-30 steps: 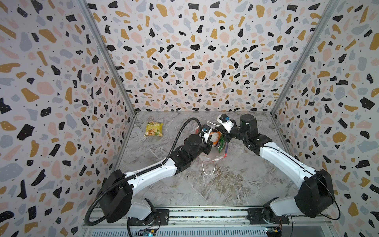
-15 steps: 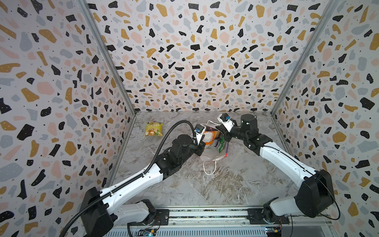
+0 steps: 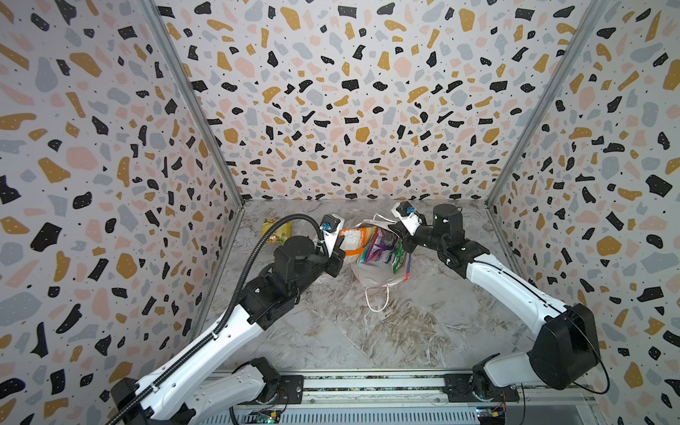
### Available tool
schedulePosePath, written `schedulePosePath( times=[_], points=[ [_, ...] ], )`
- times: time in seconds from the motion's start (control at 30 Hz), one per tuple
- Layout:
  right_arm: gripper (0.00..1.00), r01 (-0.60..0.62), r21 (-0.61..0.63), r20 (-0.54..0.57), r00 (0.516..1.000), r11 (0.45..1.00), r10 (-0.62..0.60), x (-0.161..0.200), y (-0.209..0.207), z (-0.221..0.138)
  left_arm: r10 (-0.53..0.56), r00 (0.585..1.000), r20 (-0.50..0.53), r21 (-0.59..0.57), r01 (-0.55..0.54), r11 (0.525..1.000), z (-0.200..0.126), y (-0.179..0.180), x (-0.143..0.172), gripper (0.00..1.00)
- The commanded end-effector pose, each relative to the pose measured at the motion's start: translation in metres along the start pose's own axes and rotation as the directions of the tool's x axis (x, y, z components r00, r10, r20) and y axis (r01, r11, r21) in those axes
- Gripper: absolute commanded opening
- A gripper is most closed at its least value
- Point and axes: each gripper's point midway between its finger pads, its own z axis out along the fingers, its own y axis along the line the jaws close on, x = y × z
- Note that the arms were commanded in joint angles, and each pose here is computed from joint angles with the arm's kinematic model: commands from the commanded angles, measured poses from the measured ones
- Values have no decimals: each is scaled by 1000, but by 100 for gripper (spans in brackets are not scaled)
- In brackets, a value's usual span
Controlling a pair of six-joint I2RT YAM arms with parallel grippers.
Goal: Take the snacks out of the paper bag
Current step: Pick up the snack from the paper bag, then place the snack at the top-left of the table.
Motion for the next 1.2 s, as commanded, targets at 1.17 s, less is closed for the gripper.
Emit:
schedulePosePath(
  times=[1.17],
  points=[
    [0,1,74,21,1000,997,-3,-9,-22,0,-299,724,-622,-781,-541,313,33,243,179,0]
  ],
)
